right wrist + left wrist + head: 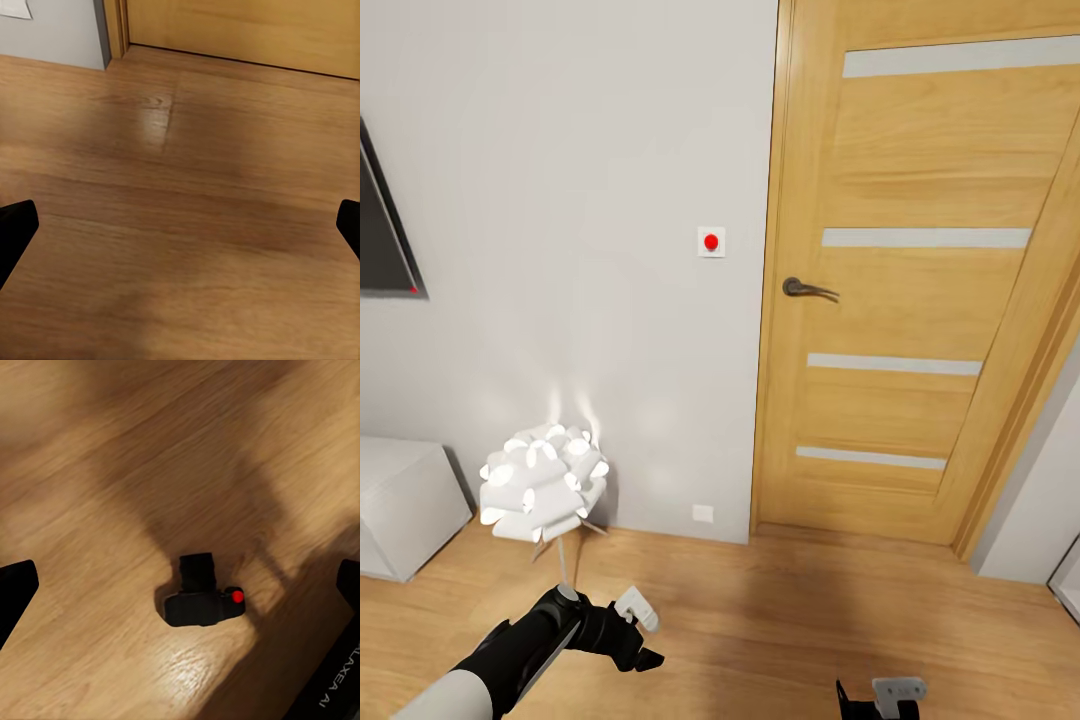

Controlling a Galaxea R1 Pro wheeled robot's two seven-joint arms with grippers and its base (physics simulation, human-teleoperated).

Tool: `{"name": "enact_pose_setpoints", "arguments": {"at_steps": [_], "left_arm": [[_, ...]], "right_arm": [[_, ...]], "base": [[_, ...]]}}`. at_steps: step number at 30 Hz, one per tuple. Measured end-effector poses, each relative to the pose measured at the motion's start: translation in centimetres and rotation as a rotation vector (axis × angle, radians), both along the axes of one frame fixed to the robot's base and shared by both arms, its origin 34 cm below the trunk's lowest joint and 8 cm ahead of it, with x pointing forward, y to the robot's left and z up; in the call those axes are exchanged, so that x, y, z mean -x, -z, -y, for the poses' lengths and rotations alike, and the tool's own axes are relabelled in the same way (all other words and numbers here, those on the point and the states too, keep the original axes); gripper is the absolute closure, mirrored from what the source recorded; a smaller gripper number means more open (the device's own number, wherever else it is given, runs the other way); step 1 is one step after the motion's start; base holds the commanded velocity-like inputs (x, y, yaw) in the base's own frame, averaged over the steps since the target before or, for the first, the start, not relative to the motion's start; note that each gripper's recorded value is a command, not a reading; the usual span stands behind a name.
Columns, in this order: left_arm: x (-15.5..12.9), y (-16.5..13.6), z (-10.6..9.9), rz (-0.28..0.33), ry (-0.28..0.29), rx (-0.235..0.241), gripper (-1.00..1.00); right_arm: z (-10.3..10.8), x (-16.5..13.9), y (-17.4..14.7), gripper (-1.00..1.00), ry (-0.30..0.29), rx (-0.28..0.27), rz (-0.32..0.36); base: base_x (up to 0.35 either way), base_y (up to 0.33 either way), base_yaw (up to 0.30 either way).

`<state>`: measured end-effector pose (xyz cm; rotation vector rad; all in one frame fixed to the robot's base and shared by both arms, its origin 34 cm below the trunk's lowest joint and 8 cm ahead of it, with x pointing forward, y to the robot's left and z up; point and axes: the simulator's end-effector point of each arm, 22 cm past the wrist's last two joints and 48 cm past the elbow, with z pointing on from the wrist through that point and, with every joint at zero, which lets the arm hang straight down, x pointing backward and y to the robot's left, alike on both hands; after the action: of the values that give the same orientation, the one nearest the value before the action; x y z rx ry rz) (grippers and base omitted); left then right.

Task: Attach the digital camera to the camera tripod in the bedroom.

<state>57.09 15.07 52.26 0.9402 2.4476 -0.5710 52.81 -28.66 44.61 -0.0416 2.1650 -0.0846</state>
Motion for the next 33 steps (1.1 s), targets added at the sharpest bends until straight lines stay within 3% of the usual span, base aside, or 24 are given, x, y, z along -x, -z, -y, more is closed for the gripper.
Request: {"name": "enact_pose_setpoints", "arguments": {"at_steps": [28,33], "left_arm": [[1.1,5.8,0.1,0.000,0.001,0.001,-1.00],[1.4,6.9,0.1,-0.001,0.004,0.000,-1.00]], "right_arm": [[-0.1,0.7,5.3,-1.00,-0.006,0.000,0.031],[-0.2,0.3,5.1,-1.00,-0.009,-0.001,0.097]], "base": [[0.000,0.000,0.000],[0.000,0.000,0.000]]}}
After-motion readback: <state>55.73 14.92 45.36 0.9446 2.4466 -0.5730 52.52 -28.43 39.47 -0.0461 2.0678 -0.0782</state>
